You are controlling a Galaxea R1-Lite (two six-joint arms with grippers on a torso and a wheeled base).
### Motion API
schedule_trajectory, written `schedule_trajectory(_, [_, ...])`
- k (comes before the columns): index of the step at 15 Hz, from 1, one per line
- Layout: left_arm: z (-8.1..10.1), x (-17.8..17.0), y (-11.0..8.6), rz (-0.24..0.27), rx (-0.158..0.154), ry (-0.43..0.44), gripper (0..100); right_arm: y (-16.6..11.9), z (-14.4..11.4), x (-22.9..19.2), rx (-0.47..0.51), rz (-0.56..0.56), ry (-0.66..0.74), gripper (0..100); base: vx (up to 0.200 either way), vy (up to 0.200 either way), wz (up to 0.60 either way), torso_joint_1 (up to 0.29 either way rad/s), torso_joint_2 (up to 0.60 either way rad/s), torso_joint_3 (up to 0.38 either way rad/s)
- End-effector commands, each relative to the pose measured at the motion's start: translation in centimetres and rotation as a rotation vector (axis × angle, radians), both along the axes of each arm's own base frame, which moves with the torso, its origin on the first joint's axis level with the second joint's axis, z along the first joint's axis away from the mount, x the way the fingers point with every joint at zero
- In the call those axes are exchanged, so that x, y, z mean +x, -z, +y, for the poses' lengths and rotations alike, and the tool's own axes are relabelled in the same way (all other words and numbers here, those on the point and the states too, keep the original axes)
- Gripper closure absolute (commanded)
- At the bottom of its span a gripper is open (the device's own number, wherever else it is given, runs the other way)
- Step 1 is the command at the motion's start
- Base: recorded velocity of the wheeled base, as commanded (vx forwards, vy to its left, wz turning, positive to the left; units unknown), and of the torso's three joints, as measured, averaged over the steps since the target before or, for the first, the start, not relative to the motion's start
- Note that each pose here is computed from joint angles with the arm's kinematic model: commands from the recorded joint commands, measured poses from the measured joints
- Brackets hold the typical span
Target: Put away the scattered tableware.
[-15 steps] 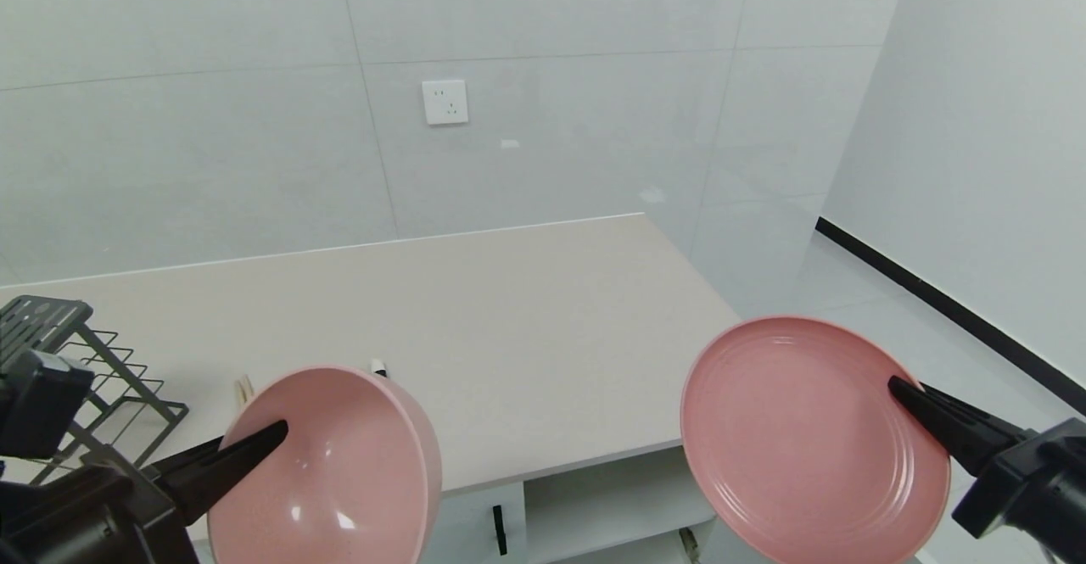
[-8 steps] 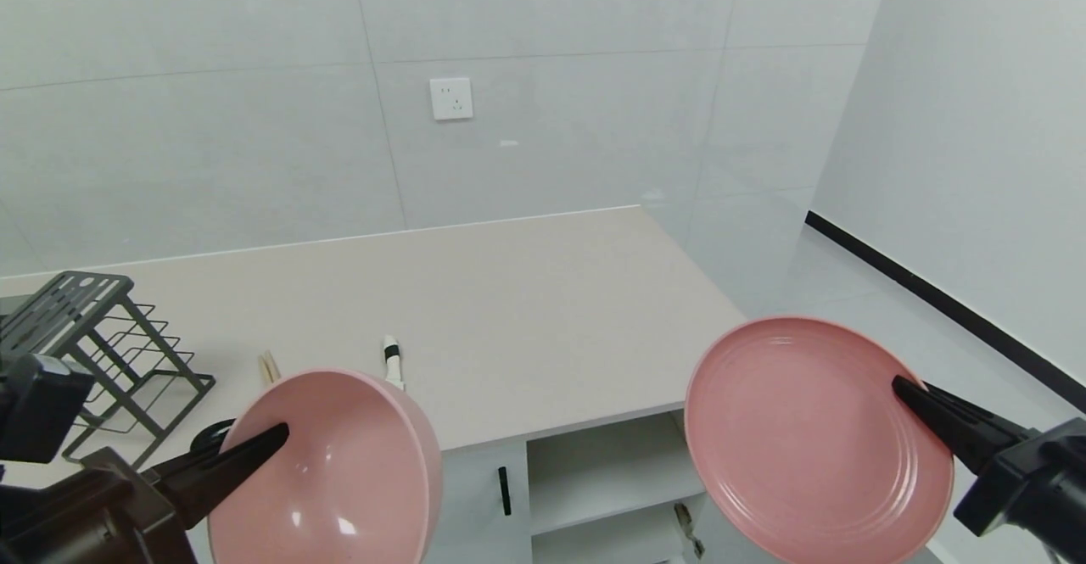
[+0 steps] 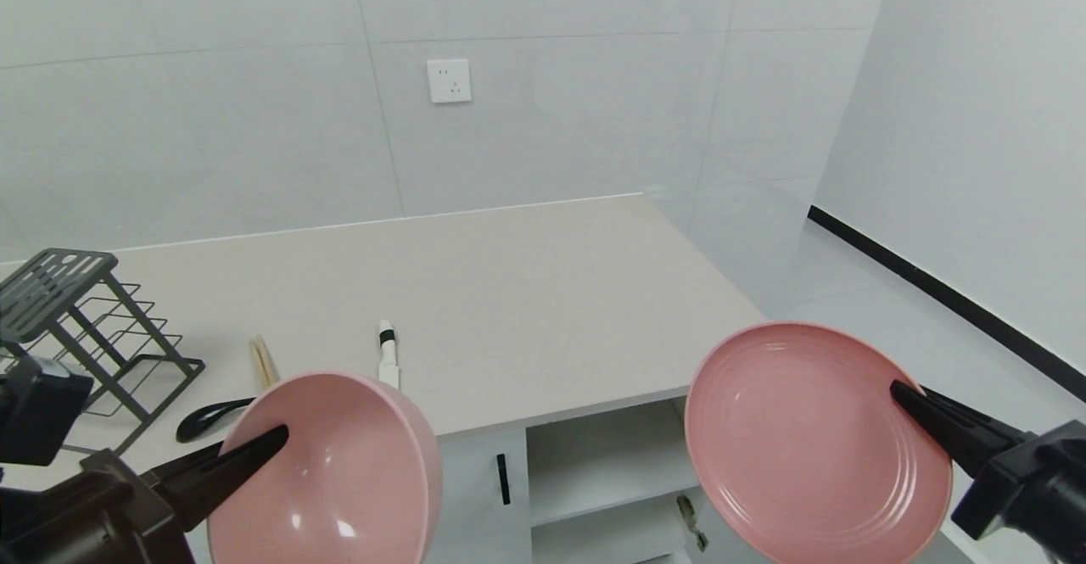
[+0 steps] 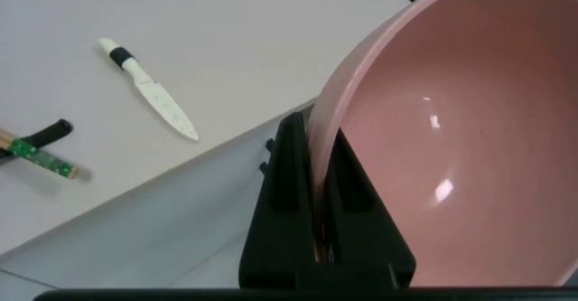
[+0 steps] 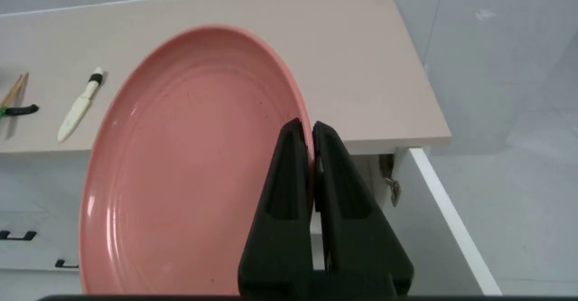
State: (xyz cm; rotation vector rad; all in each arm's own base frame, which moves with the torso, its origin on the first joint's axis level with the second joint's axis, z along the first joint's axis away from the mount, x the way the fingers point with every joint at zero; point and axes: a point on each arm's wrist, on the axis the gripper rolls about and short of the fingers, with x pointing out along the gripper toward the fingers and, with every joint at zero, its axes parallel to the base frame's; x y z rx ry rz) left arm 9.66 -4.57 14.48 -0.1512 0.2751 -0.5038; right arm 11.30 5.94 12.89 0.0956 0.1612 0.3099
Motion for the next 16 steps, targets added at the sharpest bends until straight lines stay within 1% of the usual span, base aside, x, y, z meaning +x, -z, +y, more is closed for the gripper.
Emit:
schedule_trajectory(1, [0.01, -0.03, 0.05, 0.0, -0.001, 0.001, 100, 0.02, 0.0, 0.0, -0.004, 0.001, -0.001, 100, 0.0, 0.0, 0.0, -0.168, 0.38, 0.207])
schedule_trajectory(3, [0.01, -0.03, 0.05, 0.0, -0.001, 0.001, 100, 0.09, 0.0, -0.01, -0.018, 0.003, -0.003, 100, 0.0, 0.0, 0.0, -0.085, 0.21, 0.117])
schedule_trajectory(5, [0.03, -0.06, 0.13, 0.002, 0.002, 0.001, 100, 0.08, -0.01, -0.03, -0.018, 0.003, -0.003, 100, 0.0, 0.0, 0.0, -0.188, 0.44, 0.246])
schedule_trajectory(16, [0.03, -0.08, 0.26, 0.009, 0.005, 0.001, 100, 0.08, -0.01, -0.03, -0.018, 0.003, -0.003, 100, 0.0, 0.0, 0.0, -0.221, 0.54, 0.31])
